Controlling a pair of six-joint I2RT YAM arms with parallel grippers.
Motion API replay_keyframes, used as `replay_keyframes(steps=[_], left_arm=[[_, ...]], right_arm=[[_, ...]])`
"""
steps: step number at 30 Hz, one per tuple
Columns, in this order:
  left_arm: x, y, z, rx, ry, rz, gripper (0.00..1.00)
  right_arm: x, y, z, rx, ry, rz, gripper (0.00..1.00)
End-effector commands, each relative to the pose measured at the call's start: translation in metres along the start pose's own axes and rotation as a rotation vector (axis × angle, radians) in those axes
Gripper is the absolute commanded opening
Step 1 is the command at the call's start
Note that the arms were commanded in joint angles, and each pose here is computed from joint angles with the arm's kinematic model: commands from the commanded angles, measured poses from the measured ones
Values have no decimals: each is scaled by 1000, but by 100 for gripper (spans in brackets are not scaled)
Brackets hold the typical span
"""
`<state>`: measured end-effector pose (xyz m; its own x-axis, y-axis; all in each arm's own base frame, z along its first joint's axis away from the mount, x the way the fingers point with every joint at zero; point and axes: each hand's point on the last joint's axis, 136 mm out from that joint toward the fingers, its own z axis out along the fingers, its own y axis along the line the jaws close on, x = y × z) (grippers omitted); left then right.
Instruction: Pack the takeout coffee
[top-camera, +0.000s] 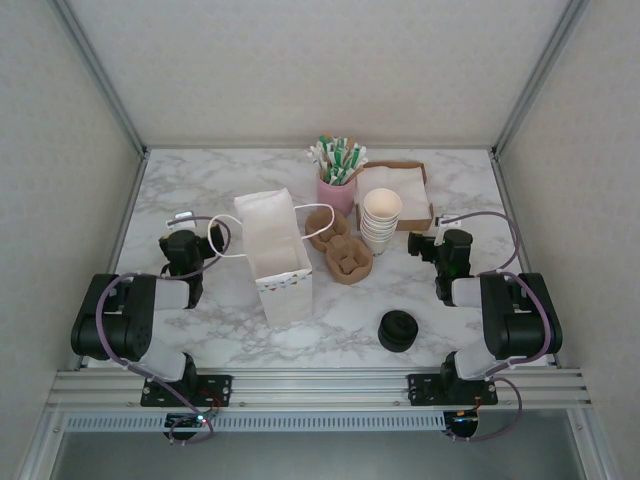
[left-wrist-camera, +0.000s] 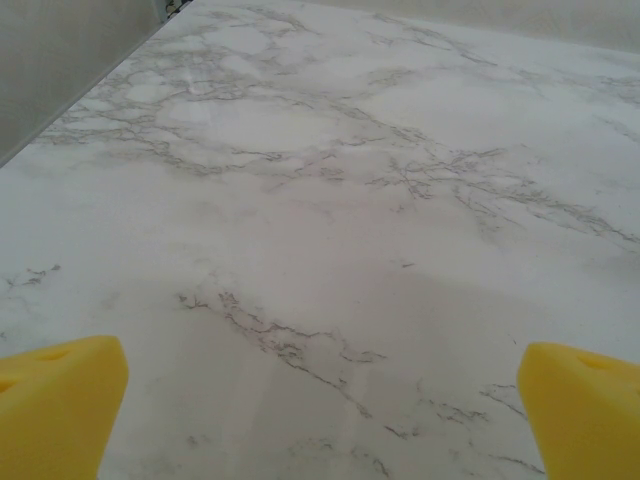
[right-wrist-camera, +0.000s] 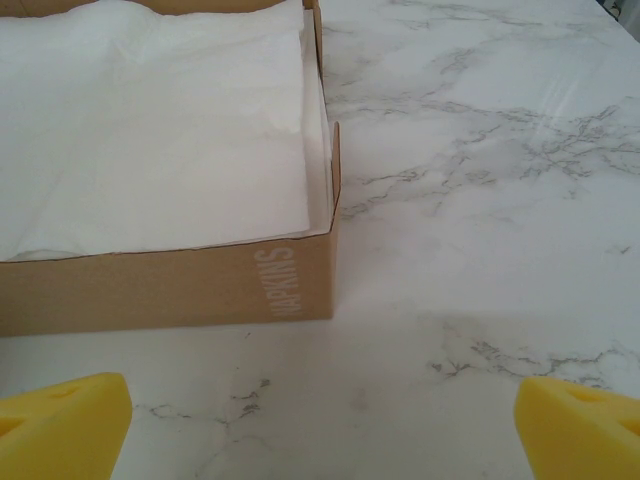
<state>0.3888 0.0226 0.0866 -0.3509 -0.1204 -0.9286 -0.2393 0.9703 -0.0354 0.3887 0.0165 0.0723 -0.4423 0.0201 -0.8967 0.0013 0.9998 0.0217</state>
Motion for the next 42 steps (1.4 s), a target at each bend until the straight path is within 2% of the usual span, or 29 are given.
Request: replay_keyframes(steps=[1,6,7,9,10,12,15,18,20,21,22,23,27,30,33,35,38,40,42], left_arm=[[-7,-5,1,19,-22,7,100],[-11,-5,0,11,-29,6,100],[-17,-4,-2,-2,-27,7,100],[-29,1,-10,-51,11,14,100],[-35,5,-16,-78,25,8,100],[-45,8,-30,-83,-8,-17,100],[-61,20,-54,-107,-95,-110,100],[-77,46,-79,-235,-99,-287,100],[-80,75,-103,-408,-72,-474,100],[-75,91,-120,-512,-58,-570,100],[-82,91,-127,-506,-50,-601,100],[-89,81,-127,-432,-22,-592,100],[-120,34,-145,-117,33,-729,100],[-147,20,-173,8,30,-751,100],[-167,12,-201,100,11,-749,100],[-181,1,-218,203,-7,-697,100],[-193,-23,-236,364,-28,-536,100],[-186,-34,-235,417,-21,-457,100],[-172,-38,-225,428,-4,-461,100]], right_arm=[[-14,4,1,-12,-34,-10,99],[-13,2,-3,-1,-17,-12,99],[-30,1,-4,10,-32,-7,99],[-37,-3,-14,30,-66,-1,99],[-29,-6,-21,46,-70,9,99],[-32,-10,-33,60,-78,17,99],[-47,-5,-53,29,-84,20,99],[-70,-3,-78,12,-97,116,99],[-76,-21,-98,108,-74,284,99],[-73,-37,-112,209,-52,415,99],[-69,-53,-128,307,-42,508,99],[-67,-59,-138,338,-37,537,99],[-81,-44,-162,218,-63,608,99],[-84,-40,-177,207,-26,696,99],[-90,-32,-186,184,35,685,99],[-95,-29,-191,179,71,683,99],[-101,-21,-194,151,136,671,99],[-109,-8,-194,87,179,660,99],[-121,9,-194,-11,209,640,97]])
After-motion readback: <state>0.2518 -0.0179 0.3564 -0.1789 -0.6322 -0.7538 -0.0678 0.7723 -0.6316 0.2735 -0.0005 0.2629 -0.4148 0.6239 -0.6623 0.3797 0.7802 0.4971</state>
